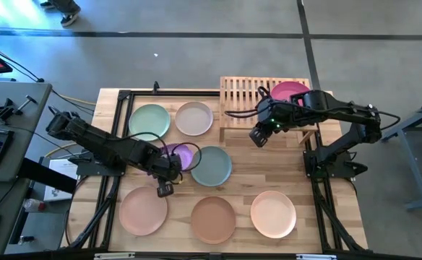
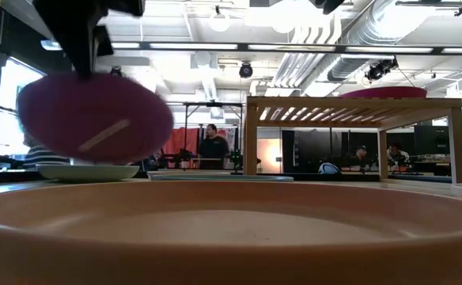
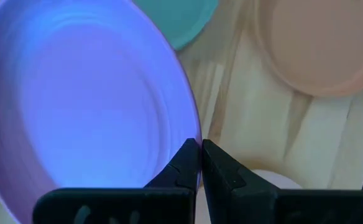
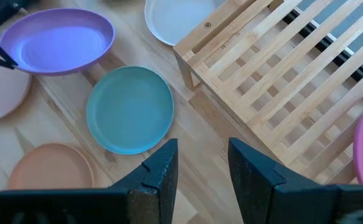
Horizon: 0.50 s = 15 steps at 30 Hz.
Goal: Place and stack plates onto a shelf
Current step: Stack the purple plate on the pink plate on the shelf
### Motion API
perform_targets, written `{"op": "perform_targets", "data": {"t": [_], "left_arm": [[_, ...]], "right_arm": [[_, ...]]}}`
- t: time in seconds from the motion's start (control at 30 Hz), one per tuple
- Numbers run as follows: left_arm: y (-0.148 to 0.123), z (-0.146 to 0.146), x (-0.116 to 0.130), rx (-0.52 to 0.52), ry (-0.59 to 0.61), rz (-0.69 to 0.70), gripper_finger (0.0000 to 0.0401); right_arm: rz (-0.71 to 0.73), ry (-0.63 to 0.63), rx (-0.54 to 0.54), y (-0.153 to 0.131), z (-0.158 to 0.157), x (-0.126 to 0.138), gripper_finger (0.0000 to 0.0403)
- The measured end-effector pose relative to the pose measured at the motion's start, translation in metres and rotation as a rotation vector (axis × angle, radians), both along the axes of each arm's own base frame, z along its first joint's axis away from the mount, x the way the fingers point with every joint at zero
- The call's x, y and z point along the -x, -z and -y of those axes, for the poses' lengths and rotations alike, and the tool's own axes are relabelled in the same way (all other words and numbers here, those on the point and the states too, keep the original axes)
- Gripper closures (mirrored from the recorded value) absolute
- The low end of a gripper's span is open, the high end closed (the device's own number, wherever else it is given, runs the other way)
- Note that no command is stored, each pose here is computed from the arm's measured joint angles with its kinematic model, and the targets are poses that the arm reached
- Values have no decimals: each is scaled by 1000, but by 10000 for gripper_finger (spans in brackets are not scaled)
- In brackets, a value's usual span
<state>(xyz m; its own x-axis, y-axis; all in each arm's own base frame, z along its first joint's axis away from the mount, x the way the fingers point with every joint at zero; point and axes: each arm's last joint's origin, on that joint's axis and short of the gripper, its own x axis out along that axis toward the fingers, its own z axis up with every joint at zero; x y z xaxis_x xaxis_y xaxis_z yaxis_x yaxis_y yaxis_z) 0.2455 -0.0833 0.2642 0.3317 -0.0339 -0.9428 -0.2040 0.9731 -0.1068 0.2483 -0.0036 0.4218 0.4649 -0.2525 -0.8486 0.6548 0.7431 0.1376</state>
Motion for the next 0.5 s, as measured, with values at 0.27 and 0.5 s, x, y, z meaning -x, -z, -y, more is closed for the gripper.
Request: {"op": "perform_targets", "data": {"t": [0.27,0.5], "left_arm": [[-33,-2,0,-115,183,23,401],[-59,-5,1,-247,347,48,401]], "right_arm": [[3,12,5,2,0,-5,284],[-37,12,3,15,0,-24,281]]}}
